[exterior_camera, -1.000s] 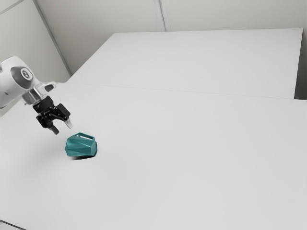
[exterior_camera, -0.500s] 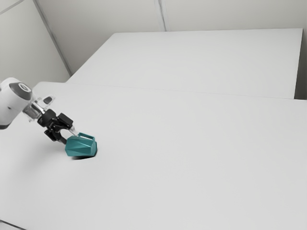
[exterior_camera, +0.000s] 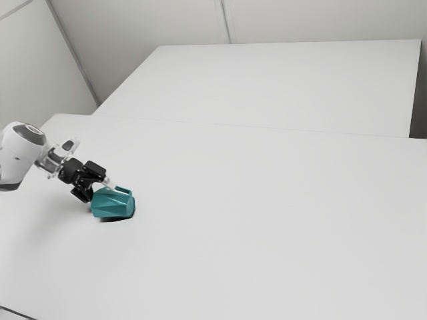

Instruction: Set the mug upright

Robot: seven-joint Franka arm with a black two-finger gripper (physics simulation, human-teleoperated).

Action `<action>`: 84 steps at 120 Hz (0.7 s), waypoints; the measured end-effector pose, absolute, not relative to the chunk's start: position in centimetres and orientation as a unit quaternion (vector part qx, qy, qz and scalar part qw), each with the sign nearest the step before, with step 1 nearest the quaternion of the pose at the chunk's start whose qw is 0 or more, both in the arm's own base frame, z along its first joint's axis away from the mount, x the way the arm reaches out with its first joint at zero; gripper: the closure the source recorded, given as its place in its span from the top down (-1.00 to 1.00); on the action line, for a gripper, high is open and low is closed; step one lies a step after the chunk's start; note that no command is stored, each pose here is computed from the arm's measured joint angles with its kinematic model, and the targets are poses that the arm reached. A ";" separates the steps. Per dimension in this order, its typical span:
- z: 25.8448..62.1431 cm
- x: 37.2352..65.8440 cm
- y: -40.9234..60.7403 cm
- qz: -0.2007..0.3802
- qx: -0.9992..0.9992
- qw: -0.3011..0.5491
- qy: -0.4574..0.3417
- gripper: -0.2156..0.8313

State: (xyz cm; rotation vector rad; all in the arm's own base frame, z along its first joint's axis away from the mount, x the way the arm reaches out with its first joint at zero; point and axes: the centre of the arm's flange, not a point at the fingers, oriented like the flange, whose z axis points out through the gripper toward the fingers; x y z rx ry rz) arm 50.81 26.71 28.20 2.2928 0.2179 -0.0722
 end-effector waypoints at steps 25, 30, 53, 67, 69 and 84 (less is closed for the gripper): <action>28.4 51.1 26.3 -0.026 0.903 0.418 0.092 -0.01; 28.5 51.1 26.3 -0.025 0.902 0.420 0.093 -0.11; 28.7 51.2 26.0 -0.022 0.898 0.430 0.095 -0.55; 28.9 51.3 25.8 -0.021 0.895 0.436 0.094 -0.69; 29.0 51.3 25.7 -0.021 0.895 0.436 0.094 -0.71; 29.2 51.4 25.4 -0.019 0.892 0.442 0.091 -0.81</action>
